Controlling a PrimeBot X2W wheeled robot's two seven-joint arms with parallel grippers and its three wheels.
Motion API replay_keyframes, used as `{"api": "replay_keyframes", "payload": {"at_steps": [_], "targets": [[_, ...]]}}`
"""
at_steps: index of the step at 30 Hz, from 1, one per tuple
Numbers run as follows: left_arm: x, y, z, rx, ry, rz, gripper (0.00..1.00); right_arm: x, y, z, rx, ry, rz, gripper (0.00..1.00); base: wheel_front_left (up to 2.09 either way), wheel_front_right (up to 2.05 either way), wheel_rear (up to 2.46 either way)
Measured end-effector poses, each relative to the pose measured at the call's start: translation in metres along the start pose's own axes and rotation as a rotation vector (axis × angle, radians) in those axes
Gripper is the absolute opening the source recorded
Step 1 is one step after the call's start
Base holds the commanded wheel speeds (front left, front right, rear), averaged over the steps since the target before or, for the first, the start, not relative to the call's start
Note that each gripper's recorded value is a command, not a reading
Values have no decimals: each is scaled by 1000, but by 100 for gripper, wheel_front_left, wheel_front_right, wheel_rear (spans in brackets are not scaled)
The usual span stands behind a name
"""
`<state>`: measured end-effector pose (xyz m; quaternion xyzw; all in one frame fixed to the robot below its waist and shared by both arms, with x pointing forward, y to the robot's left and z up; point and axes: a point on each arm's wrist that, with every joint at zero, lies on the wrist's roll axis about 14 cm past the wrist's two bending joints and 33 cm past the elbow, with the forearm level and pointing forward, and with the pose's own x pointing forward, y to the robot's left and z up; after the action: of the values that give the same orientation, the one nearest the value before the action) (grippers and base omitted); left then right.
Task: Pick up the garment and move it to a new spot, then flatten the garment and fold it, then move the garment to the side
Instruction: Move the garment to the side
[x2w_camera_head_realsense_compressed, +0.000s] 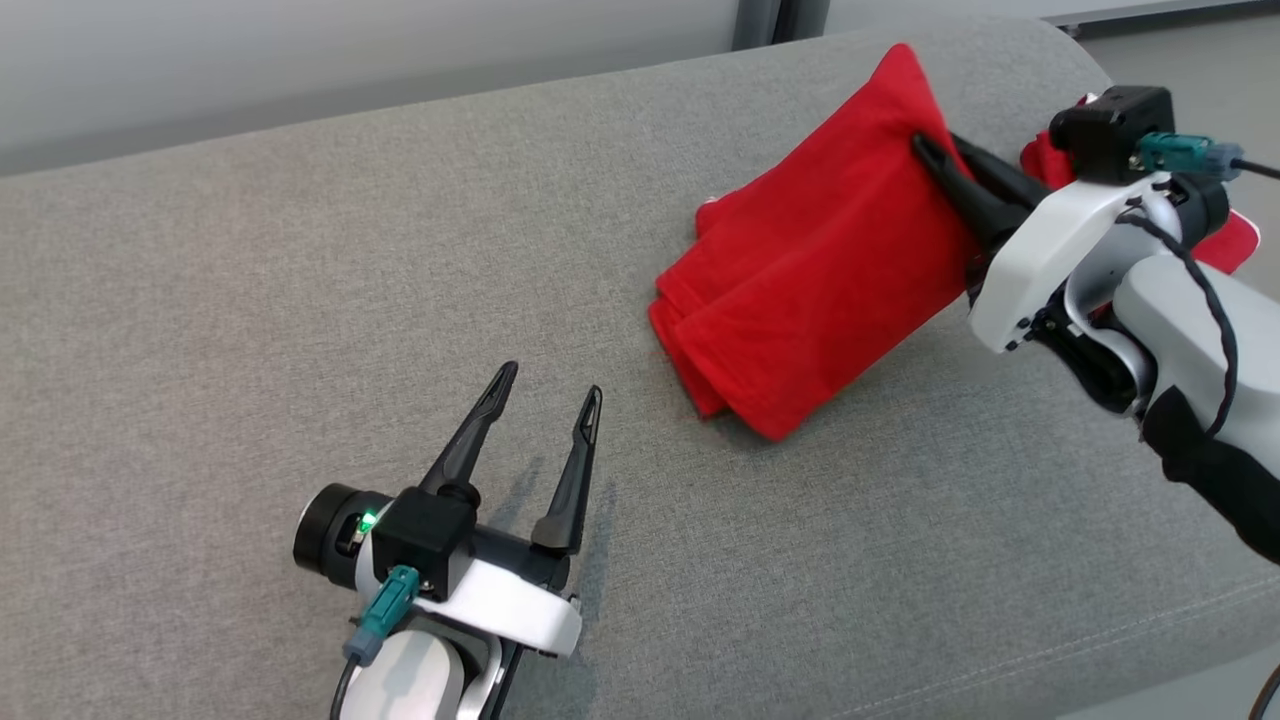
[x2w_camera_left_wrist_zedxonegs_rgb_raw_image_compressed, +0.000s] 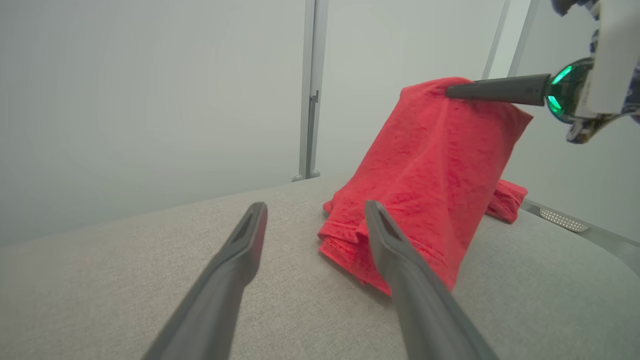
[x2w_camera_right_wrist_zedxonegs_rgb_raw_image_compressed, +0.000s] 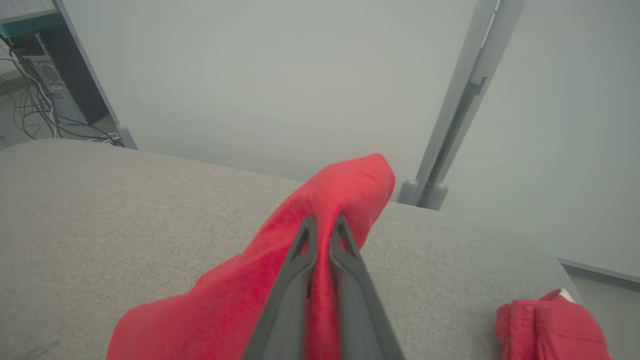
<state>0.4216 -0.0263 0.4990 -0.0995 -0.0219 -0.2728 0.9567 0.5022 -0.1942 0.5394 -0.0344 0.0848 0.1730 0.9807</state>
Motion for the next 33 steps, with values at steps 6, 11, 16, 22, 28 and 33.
{"api": "replay_keyframes", "payload": {"at_steps": [6,11,16,22,28,33], "targets": [[11,-1,-4,-5,0,-22,100,0,-27,-3,-39,24,-55,0,0,0,0],[16,-5,-13,-19,14,-43,100,-4,-51,-3,-57,32,-106,0,0,0,0],[27,-13,-16,-37,8,-87,100,-10,-78,2,-65,25,-174,0,0,0,0],[42,-26,-19,-58,-3,-148,100,-19,-111,0,-93,40,-255,0,0,0,0],[58,-36,-22,-74,-21,-198,100,-25,-138,-15,-120,89,-315,0,0,0,0],[66,-38,-29,-91,-20,-217,100,-32,-164,-19,-151,119,-376,0,0,0,0]]}}
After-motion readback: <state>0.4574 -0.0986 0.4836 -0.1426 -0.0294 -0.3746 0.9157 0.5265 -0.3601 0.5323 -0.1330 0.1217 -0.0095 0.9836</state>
